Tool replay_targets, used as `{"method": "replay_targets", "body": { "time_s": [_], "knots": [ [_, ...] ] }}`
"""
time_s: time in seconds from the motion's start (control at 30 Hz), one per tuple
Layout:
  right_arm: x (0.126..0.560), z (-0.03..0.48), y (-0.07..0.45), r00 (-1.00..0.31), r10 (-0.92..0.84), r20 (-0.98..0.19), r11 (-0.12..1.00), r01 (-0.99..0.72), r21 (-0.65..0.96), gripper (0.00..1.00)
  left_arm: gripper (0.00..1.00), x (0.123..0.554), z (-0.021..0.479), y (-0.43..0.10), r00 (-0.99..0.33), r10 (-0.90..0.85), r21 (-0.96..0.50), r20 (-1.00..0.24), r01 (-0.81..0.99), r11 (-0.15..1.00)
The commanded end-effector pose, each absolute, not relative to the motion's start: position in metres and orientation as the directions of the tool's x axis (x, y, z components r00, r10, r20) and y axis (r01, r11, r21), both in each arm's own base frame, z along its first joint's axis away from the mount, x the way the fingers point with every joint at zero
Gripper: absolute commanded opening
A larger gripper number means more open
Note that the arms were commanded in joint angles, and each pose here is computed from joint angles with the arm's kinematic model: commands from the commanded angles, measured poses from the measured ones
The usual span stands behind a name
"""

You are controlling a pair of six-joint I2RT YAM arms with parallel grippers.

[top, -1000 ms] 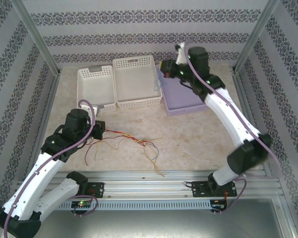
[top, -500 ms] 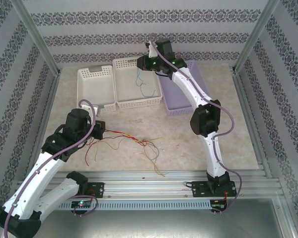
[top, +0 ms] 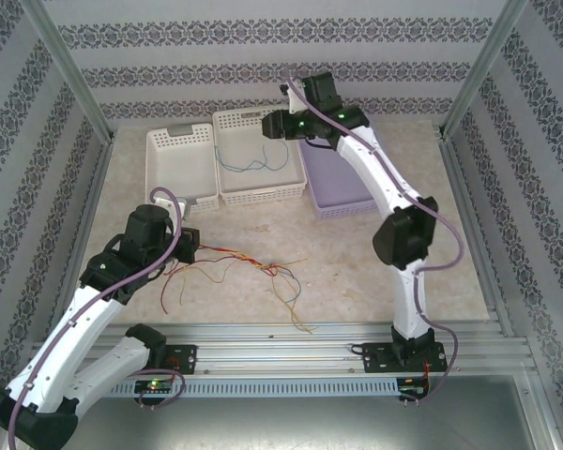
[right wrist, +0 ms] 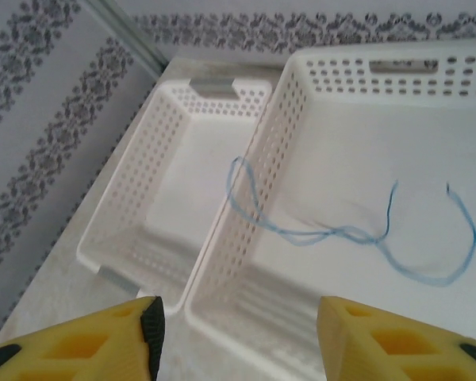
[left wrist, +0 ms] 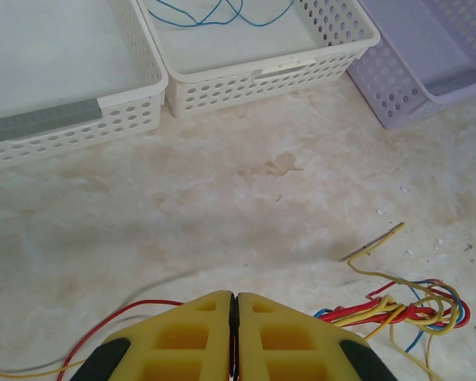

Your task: Untangle the cables

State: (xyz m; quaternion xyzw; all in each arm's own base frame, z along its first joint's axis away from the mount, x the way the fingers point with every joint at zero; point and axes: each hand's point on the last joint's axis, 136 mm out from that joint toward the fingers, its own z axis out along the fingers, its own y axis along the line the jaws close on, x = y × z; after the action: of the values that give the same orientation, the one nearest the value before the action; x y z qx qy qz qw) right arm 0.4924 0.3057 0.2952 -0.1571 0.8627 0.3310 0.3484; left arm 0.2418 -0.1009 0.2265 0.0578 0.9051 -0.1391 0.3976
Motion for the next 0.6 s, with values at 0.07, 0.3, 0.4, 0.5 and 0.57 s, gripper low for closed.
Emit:
{"method": "replay_targets", "body": {
  "time_s": [0.07,0.3,0.4,0.5,0.57],
  "knots": [
    [0.415,0.334,0.297,-0.630,-0.041,-0.775,0.686,-0.582,0.437,0.57,0.00,0.257,0.244,-0.117,-0.667,-0.092,-0.312,-0.739,0.218,0.925],
    [0.309,0.296,0.279,-0.658,-0.037,-0.752,0.646,-0.590,0.484,0.60,0.00,0.281,0.255,-0.147,-0.696,-0.180,-0.448,-0.695,0.224,0.866],
    [0.266,0.271,0.272,-0.663,-0.047,-0.747,0.646,-0.590,0.484,0.60,0.00,0.292,0.261,-0.159,-0.710,-0.189,-0.484,-0.678,0.238,0.842],
    [0.239,0.244,0.264,-0.678,-0.033,-0.735,0.652,-0.572,0.499,0.60,0.00,0.300,0.264,-0.168,-0.716,-0.187,-0.499,-0.672,0.252,0.829],
    [0.227,0.228,0.262,-0.690,-0.034,-0.723,0.646,-0.567,0.511,0.60,0.00,0.303,0.263,-0.173,-0.718,-0.185,-0.514,-0.671,0.271,0.814]
  ]
}}
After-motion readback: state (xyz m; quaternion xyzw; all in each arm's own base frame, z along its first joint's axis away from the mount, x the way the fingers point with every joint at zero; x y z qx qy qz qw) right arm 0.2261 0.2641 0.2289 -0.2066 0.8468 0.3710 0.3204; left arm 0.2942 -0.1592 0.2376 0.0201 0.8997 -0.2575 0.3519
